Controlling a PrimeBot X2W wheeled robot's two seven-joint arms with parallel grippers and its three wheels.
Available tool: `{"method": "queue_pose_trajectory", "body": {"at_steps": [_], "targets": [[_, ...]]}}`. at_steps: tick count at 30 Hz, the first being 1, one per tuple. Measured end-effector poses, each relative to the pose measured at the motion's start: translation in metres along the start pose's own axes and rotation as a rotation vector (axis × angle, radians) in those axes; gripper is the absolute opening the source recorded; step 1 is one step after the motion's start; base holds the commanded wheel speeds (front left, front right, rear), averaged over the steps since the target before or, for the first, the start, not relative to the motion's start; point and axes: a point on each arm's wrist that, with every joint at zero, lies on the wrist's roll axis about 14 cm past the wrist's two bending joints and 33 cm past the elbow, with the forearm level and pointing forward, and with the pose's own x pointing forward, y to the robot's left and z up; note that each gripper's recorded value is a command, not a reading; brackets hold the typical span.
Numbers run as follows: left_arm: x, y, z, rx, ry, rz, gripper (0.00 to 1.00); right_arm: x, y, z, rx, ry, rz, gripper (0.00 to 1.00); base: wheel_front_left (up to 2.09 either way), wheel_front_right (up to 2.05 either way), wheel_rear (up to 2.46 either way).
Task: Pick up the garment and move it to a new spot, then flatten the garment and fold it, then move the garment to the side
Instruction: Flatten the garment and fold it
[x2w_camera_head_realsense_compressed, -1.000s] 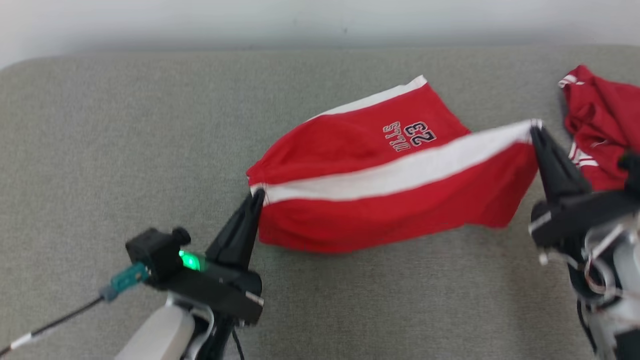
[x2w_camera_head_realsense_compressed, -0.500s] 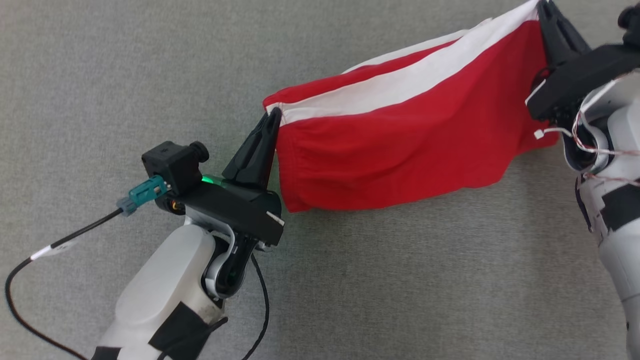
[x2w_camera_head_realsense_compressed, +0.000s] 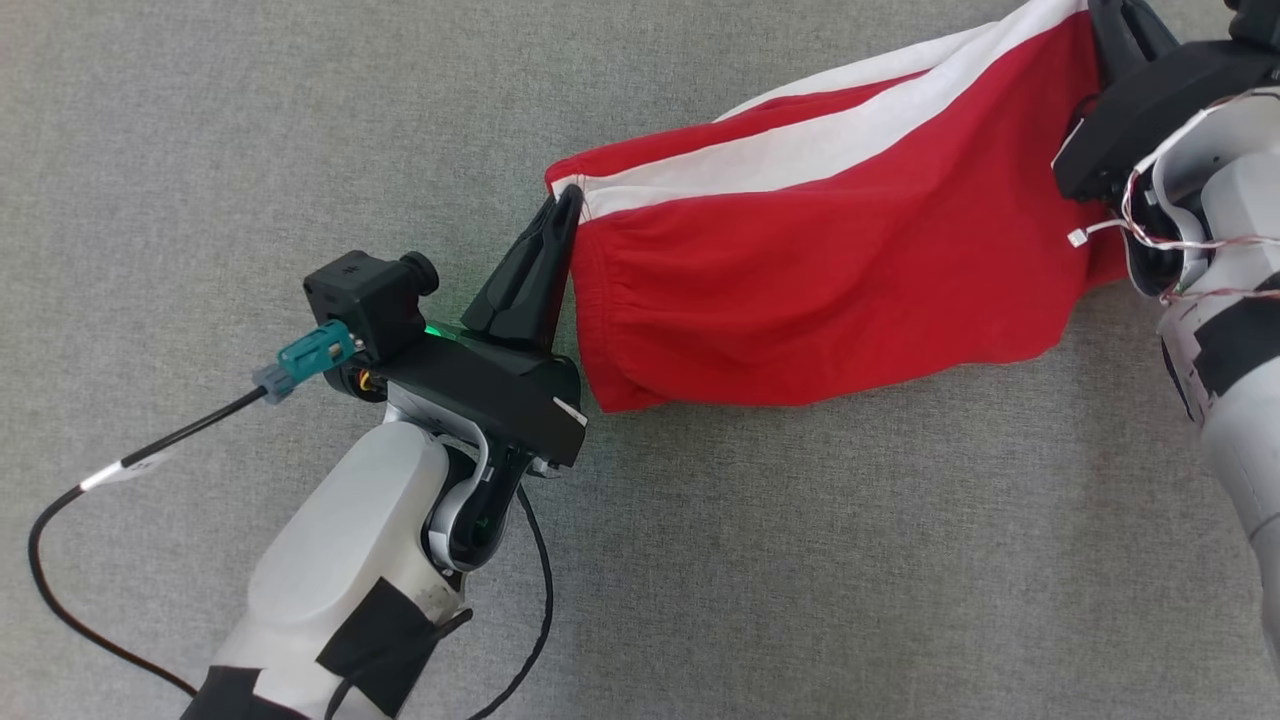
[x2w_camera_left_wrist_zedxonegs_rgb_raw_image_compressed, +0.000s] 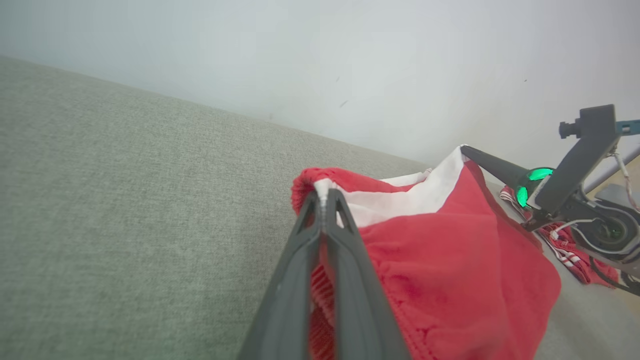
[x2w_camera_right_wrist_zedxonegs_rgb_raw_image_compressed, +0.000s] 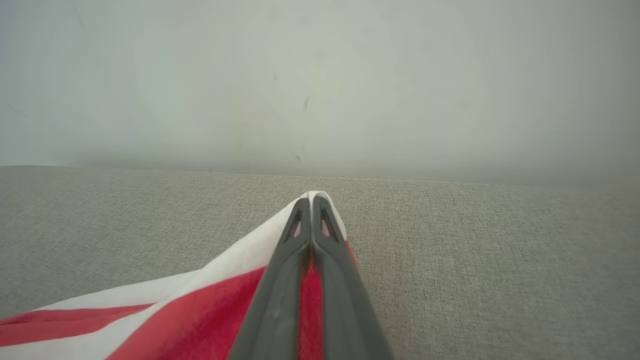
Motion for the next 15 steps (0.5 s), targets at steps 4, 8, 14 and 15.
{"method": "queue_pose_trajectory", "body": {"at_steps": [4, 8, 14, 15], "targets": [[0.001, 0.0, -0.002, 0.029, 0.009, 0.0, 0.91, 0.002, 0.001, -0.003, 0.022, 0.012, -0.01, 1.0, 0.0, 0.0, 0.0], [0.0, -0.002, 0.006, 0.046, -0.013, 0.004, 1.0, -0.003, 0.007, 0.0, -0.002, 0.0, 0.003, 1.0, 0.0, 0.0, 0.0], [-0.02, 0.007, 0.01, 0.041, -0.033, 0.053, 1.0, -0.021, 0.003, 0.001, -0.039, 0.002, 0.002, 1.0, 0.0, 0.0, 0.0], [-0.025, 0.009, 0.012, 0.042, -0.041, 0.064, 1.0, -0.026, 0.0, -0.002, -0.043, 0.01, -0.002, 1.0, 0.0, 0.0, 0.0]]}}
